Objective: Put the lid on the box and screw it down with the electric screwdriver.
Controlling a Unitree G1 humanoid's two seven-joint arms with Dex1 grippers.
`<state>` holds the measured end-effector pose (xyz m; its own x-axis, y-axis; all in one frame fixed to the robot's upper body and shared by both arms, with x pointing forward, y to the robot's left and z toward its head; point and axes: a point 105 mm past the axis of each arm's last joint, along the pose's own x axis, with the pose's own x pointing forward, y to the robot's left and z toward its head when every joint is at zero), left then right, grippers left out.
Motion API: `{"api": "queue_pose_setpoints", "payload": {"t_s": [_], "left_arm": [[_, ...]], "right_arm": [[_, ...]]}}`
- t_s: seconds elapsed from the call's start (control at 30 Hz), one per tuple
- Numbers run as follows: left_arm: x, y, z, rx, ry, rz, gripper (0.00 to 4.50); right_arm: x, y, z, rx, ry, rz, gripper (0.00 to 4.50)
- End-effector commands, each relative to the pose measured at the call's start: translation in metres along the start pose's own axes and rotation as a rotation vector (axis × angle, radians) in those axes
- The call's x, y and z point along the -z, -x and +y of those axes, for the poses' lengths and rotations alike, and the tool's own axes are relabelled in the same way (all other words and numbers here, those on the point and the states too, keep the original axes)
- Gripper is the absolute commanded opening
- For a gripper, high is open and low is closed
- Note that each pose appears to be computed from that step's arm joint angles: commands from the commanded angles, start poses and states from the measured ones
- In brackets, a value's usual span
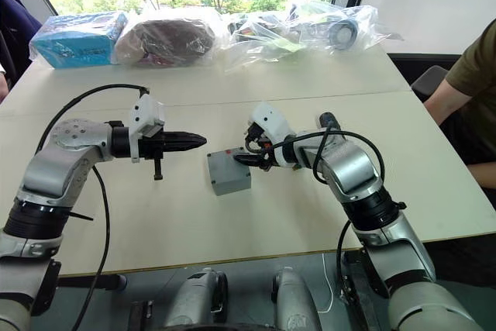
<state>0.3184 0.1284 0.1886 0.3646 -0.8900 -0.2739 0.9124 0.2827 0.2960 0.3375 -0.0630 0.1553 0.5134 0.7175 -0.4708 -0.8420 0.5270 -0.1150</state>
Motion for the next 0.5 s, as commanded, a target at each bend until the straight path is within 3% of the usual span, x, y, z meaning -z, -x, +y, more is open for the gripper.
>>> {"api": "queue_pose_setpoints", "payload": {"t_s": [0.03, 0.23, 0.4, 0.5], "left_arm": [[-0.013, 0.0, -0.002, 0.002, -0.043, -0.036, 0.0], [-0.015, -0.005, -0.002, 0.016, -0.054, -0.06, 0.0], [-0.022, -0.012, -0.005, 0.048, -0.079, -0.098, 0.0], [-0.034, -0.018, -0.009, 0.073, -0.104, -0.143, 0.0]], "right_arm": [[-0.015, 0.016, -0.002, 0.017, 0.038, -0.032, 4.47], [-0.022, 0.059, -0.031, 0.137, 0.047, 0.055, 4.47], [-0.018, 0.099, -0.069, 0.289, -0.086, 0.199, 4.47], [-0.002, 0.119, -0.093, 0.415, -0.219, 0.339, 4.47]]}}
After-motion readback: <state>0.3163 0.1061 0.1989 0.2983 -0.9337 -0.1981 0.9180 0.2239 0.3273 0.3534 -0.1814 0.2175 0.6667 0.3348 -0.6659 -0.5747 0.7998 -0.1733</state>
